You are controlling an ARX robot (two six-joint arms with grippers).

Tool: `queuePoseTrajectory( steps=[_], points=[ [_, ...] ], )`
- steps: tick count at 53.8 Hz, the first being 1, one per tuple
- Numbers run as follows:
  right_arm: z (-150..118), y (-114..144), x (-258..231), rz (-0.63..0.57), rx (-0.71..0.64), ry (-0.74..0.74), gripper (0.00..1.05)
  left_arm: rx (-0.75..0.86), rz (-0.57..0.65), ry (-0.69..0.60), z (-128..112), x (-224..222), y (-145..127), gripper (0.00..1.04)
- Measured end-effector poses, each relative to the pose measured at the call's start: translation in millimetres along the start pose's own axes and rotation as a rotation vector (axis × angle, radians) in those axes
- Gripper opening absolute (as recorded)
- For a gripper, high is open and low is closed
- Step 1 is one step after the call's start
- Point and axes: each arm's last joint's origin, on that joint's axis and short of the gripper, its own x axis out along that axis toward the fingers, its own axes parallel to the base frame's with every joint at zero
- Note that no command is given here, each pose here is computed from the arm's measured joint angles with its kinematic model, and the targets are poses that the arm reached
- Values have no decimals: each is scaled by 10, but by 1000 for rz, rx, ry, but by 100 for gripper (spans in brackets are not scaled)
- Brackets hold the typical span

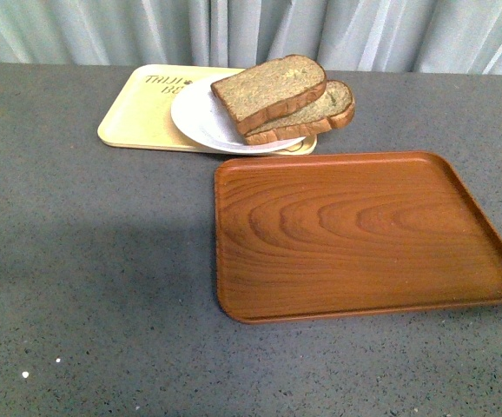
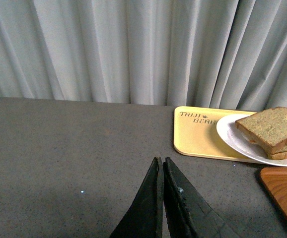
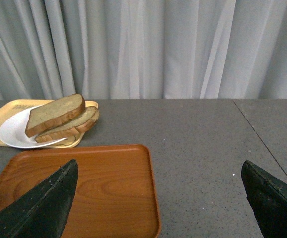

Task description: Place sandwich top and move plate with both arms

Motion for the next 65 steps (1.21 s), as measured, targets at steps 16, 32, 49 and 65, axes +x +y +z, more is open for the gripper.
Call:
queuePoseTrajectory(
  steps=[16,32,49,65],
  points=[
    [0,0,0,1,0,0,96,0,0,-1,3,-71,0,2],
    [0,0,0,0,0,0,96,1,1,16,-21,-160,0,2],
    [0,0,0,1,0,0,96,0,1,16,-37,-234,1,2],
    [0,0,0,0,0,0,96,0,1,15,-36,-235,1,22]
  ],
)
